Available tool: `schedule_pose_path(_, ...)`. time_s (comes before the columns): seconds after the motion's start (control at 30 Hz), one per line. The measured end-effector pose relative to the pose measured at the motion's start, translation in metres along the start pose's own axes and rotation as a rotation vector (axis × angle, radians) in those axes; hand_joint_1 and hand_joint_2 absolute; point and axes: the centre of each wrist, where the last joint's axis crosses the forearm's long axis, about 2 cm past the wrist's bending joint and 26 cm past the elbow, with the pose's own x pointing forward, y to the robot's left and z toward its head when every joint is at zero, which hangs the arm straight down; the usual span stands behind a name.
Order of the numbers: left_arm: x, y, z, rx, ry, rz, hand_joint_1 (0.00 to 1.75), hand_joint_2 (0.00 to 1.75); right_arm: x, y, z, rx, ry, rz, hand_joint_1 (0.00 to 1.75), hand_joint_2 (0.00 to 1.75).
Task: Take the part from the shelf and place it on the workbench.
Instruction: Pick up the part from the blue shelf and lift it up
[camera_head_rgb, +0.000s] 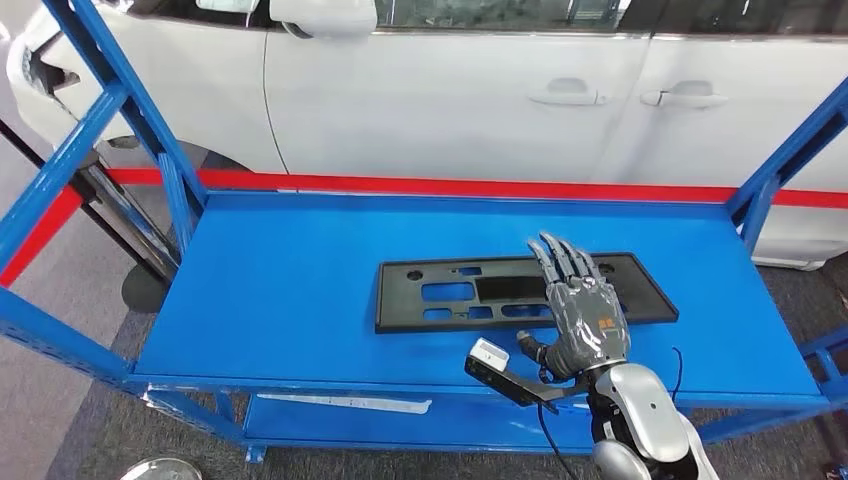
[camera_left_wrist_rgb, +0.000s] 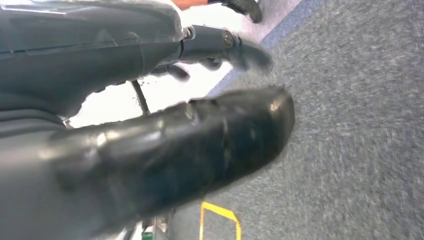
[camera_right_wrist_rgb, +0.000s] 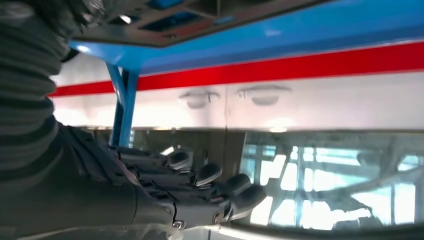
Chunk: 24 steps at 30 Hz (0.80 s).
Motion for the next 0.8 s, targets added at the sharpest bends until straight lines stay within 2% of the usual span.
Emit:
schedule_pose_path(0.17, 0.0, 0.0, 0.0, 0.004, -0.023, 0.0, 0.0, 0.0, -0.002, 0.006, 0.004, 0.031, 0.005, 0.034, 0.0, 1.75)
schedule_pose_path(0.4, 0.0, -0.001, 0.0, 0.006, -0.047, 0.001, 0.0, 0.0, -0.011, 0.028, 0.013, 0.119, 0.027, 0.057, 0.0, 1.75)
schedule_pose_path(0.53, 0.001, 0.0, 0.0, 0.008, -0.054, 0.001, 0.0, 0.0, -0.015, 0.035, 0.016, 0.143, 0.034, 0.041, 0.0, 0.0)
schedule_pose_path(0.67, 0.001, -0.001, 0.0, 0.008, -0.057, 0.002, 0.0, 0.0, -0.02, 0.033, 0.017, 0.122, 0.017, -0.127, 0.0, 0.0)
schedule_pose_path(0.8, 0.001, -0.003, 0.0, 0.002, -0.054, 0.011, 0.0, 0.0, -0.022, 0.011, 0.017, -0.047, 0.019, -0.433, 0.0, 0.0)
